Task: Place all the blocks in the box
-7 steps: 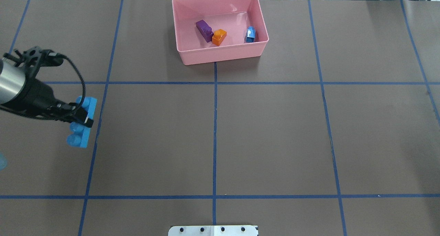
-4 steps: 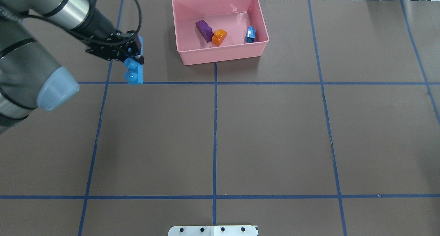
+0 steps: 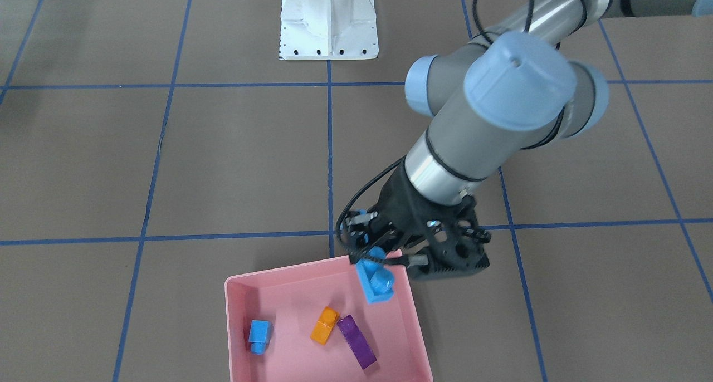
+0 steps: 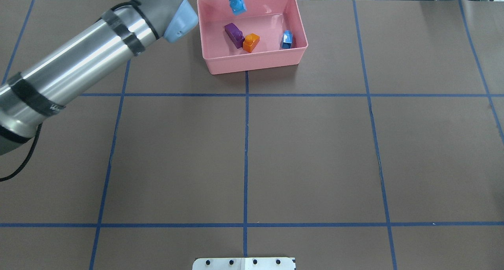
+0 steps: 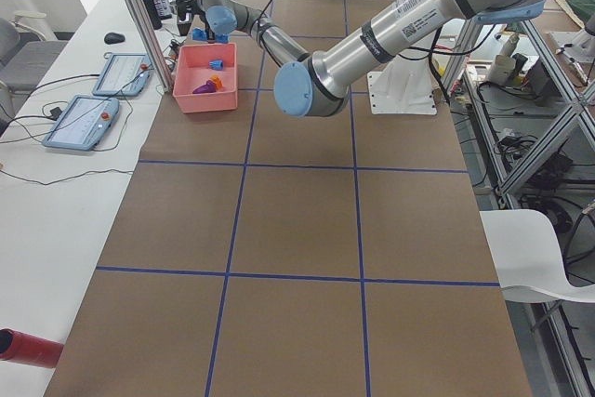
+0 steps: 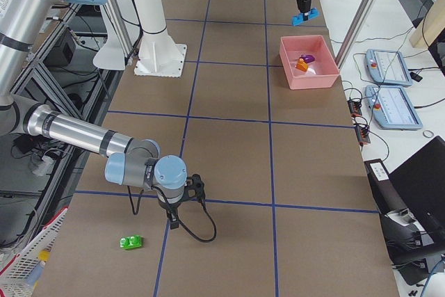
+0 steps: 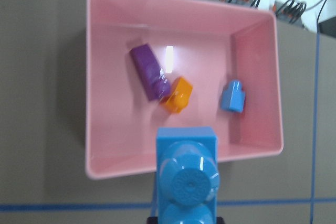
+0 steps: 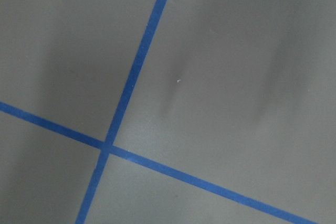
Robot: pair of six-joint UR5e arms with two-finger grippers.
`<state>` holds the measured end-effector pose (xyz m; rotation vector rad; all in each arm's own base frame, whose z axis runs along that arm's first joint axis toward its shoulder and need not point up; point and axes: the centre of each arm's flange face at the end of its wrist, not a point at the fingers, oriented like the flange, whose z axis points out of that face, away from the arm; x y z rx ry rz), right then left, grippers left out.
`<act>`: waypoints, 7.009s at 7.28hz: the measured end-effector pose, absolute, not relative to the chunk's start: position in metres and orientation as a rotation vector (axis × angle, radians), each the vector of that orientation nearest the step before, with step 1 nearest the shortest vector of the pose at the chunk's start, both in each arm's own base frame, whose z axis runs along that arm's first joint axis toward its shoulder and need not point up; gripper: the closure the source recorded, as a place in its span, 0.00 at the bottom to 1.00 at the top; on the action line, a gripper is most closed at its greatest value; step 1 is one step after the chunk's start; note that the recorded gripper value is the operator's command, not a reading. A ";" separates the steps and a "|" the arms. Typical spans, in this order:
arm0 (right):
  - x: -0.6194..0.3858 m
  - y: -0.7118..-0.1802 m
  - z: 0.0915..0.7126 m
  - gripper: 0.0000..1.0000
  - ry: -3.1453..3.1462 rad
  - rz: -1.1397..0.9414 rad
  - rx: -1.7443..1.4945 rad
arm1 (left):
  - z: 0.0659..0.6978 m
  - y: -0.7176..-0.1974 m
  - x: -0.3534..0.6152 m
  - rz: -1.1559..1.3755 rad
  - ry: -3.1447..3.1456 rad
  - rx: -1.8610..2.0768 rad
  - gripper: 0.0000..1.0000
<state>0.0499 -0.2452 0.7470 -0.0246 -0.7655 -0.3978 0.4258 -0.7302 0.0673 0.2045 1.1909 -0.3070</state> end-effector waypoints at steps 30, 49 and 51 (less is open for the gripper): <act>0.052 -0.585 0.398 1.00 -0.710 -0.319 0.027 | 0.309 -0.634 0.264 -0.162 0.946 0.314 0.00; -0.343 -0.753 0.138 0.00 -0.777 -0.160 0.329 | 0.600 -0.502 -0.004 0.352 0.573 0.243 0.00; -0.242 -0.725 0.194 0.00 -0.729 -0.239 0.261 | 0.600 -0.502 -0.010 0.340 0.574 0.249 0.00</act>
